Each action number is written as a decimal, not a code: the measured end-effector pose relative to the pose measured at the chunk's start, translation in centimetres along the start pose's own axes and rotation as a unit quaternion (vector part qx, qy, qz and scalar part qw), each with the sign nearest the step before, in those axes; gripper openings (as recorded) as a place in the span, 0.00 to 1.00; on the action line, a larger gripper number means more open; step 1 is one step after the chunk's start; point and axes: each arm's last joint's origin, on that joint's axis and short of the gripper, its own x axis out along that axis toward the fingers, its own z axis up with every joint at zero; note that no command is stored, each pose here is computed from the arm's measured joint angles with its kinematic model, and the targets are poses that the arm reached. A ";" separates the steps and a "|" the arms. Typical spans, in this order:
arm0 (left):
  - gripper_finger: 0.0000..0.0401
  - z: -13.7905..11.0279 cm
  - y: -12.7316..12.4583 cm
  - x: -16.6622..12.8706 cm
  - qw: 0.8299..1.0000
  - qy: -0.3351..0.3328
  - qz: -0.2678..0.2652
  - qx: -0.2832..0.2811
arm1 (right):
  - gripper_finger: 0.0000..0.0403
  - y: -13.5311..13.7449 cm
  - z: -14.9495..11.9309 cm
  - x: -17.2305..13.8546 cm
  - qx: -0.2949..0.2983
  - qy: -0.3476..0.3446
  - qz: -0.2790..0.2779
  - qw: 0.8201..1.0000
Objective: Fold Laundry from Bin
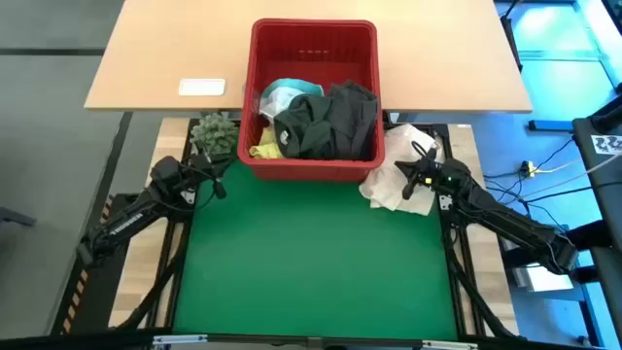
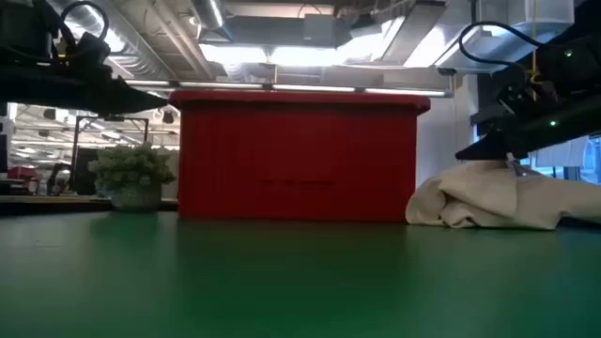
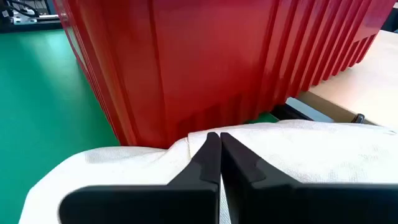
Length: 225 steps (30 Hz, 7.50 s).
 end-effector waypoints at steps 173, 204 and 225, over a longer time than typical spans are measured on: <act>0.00 3.4 0.8 -0.6 0.995 -0.077 0.069 0.011 | 0.01 -0.2 5.2 -1.2 -0.001 -0.216 0.031 0.976; 0.11 7.7 2.6 3.3 0.990 -0.059 0.123 -0.024 | 0.01 -1.4 12.3 4.4 0.030 -0.170 0.060 0.983; 0.33 6.0 2.6 5.3 0.994 0.008 0.100 -0.039 | 0.07 -1.2 16.3 10.8 -0.019 -0.142 0.161 0.977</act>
